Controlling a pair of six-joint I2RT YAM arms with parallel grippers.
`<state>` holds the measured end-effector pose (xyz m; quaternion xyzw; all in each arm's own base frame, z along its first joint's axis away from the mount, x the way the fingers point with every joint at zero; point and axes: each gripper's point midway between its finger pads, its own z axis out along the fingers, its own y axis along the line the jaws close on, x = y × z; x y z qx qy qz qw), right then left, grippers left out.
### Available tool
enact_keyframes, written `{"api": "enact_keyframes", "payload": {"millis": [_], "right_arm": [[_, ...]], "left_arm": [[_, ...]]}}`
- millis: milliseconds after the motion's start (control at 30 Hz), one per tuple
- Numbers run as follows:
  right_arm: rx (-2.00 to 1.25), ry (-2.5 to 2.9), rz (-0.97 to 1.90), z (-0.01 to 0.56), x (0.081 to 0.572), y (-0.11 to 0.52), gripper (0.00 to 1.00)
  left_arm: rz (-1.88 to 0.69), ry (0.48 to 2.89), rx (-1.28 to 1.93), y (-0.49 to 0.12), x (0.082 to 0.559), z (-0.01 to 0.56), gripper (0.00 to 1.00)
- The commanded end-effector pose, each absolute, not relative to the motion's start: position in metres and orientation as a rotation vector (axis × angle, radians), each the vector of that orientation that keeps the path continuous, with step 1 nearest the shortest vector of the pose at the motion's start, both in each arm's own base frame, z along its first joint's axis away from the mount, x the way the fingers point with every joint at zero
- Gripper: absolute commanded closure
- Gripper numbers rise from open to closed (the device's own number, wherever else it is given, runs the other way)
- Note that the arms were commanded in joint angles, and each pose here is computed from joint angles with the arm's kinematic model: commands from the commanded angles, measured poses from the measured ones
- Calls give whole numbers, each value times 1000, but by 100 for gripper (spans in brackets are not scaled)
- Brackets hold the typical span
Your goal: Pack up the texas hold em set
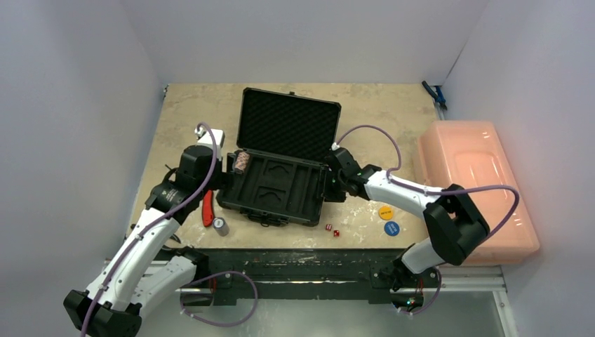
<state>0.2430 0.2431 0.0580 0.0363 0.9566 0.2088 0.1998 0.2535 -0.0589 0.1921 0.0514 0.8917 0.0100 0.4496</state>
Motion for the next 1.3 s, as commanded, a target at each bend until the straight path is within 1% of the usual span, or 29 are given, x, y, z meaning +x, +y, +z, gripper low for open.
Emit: {"api": "enact_keyframes", "payload": {"millis": [0, 167, 267, 433, 567, 767, 1267], "right_arm": [[181, 2608, 515, 62, 269, 245, 56], [201, 2612, 441, 51, 280, 244, 72], [224, 2611, 415, 48, 290, 246, 78], [262, 2577, 345, 51, 318, 243, 92], [293, 2568, 306, 44, 339, 238, 99], [320, 2547, 252, 35, 354, 222, 100], [479, 2488, 104, 27, 317, 145, 100]], "left_arm": [[-10, 2134, 136, -62, 258, 205, 22], [-19, 2141, 146, -65, 259, 204, 22], [-20, 2148, 151, -66, 260, 202, 22], [-19, 2148, 155, -67, 261, 202, 23], [-14, 2154, 162, -67, 263, 200, 23], [-7, 2164, 172, -67, 264, 197, 24], [-25, 2192, 194, -73, 266, 190, 25]]}}
